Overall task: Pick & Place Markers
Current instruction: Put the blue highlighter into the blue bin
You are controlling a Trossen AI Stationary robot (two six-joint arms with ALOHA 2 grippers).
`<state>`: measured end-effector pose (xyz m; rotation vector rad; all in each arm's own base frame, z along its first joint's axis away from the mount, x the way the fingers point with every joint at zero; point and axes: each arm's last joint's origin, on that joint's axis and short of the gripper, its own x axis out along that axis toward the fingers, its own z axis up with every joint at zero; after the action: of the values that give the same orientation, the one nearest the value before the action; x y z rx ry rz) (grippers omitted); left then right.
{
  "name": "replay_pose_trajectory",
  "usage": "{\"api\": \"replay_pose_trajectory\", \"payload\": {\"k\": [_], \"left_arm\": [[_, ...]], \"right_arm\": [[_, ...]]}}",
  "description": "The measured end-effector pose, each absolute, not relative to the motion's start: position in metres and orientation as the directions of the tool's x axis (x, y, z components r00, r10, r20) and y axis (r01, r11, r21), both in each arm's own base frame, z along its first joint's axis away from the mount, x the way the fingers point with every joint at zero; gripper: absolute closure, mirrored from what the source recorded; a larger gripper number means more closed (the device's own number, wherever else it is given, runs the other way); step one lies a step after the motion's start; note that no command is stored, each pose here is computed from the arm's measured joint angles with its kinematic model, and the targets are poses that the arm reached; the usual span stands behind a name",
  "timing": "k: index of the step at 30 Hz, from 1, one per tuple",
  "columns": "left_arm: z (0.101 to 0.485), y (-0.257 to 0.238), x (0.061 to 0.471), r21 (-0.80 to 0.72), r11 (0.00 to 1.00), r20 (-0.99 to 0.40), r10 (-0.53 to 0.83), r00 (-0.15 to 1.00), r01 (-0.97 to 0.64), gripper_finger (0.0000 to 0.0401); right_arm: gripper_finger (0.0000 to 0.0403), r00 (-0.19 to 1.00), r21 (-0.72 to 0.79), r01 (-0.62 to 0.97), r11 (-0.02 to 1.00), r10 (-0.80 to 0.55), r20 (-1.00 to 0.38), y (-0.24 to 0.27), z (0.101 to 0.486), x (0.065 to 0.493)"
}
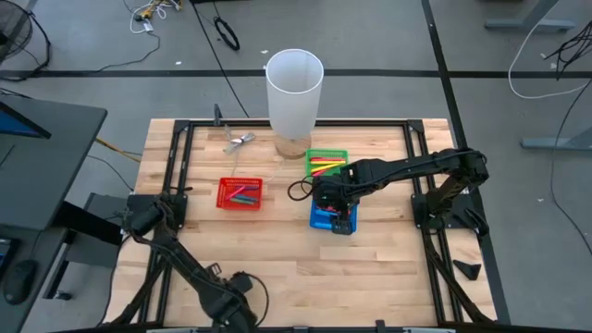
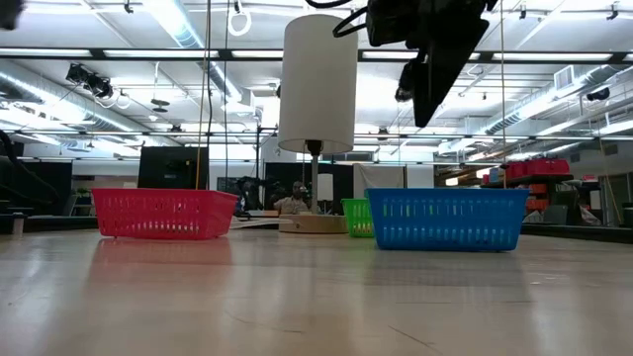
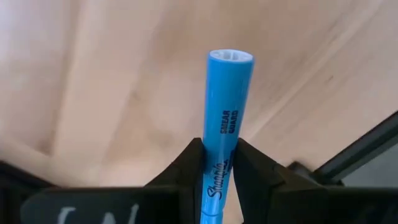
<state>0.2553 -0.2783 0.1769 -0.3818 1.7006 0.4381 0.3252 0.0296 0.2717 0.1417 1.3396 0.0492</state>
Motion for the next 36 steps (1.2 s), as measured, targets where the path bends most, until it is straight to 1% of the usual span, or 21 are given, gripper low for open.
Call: {"api": "replay_pose_trajectory", "payload": {"k": [2, 5, 7, 11, 15, 21, 26, 32, 36], "left_arm": [[0.186, -0.269, 0.258, 0.083, 0.875, -0.985, 0.001, -0.17, -0.476, 0.0332], [0.2, -0.253, 0.264, 0.076, 0.88, -0.989, 0.007, -0.147, -0.468, 0.0332], [0.211, -0.243, 0.269, 0.057, 0.879, -0.994, 0.004, -0.112, -0.473, 0.0332], [0.233, -0.221, 0.276, 0.019, 0.867, -0.999, -0.006, -0.049, -0.498, 0.0331], [0.256, -0.198, 0.28, -0.02, 0.85, -0.999, -0.003, 0.032, -0.526, 0.0331], [0.288, -0.167, 0.28, -0.07, 0.817, -0.982, 0.045, 0.184, -0.573, 0.0331], [0.312, -0.146, 0.277, -0.108, 0.792, -0.947, 0.103, 0.306, -0.601, 0.0331], [0.337, -0.128, 0.274, -0.175, 0.803, -0.875, 0.139, 0.463, -0.57, 0.0331], [0.351, -0.118, 0.272, -0.198, 0.815, -0.826, 0.161, 0.541, -0.545, 0.0331]], "right_arm": [[0.0128, 0.228, 0.135, 0.039, 0.99, 0.122, -0.966, 0.03, 0.272, 0.325], [0.0128, 0.22, 0.178, 0.029, 0.984, 0.168, -0.961, 0.031, 0.272, 0.325], [0.0128, 0.216, 0.201, 0.024, 0.979, 0.191, -0.958, 0.032, 0.272, 0.324], [0.0128, 0.214, 0.202, 0.024, 0.979, 0.193, -0.958, 0.032, 0.272, 0.324], [0.0128, 0.215, 0.208, 0.054, 0.977, 0.192, -0.958, 0.032, 0.272, 0.324], [0.0128, 0.23, 0.229, 0.142, 0.963, 0.193, -0.954, 0.032, 0.272, 0.326], [0.0128, 0.309, 0.277, 0.233, 0.932, 0.199, -0.93, 0.033, 0.275, 0.334], [0.0128, 0.465, 0.38, 0.305, 0.873, 0.212, -0.86, 0.034, 0.281, 0.349], [0.0128, 0.566, 0.457, 0.317, 0.831, 0.221, -0.794, 0.035, 0.288, 0.359]]}}
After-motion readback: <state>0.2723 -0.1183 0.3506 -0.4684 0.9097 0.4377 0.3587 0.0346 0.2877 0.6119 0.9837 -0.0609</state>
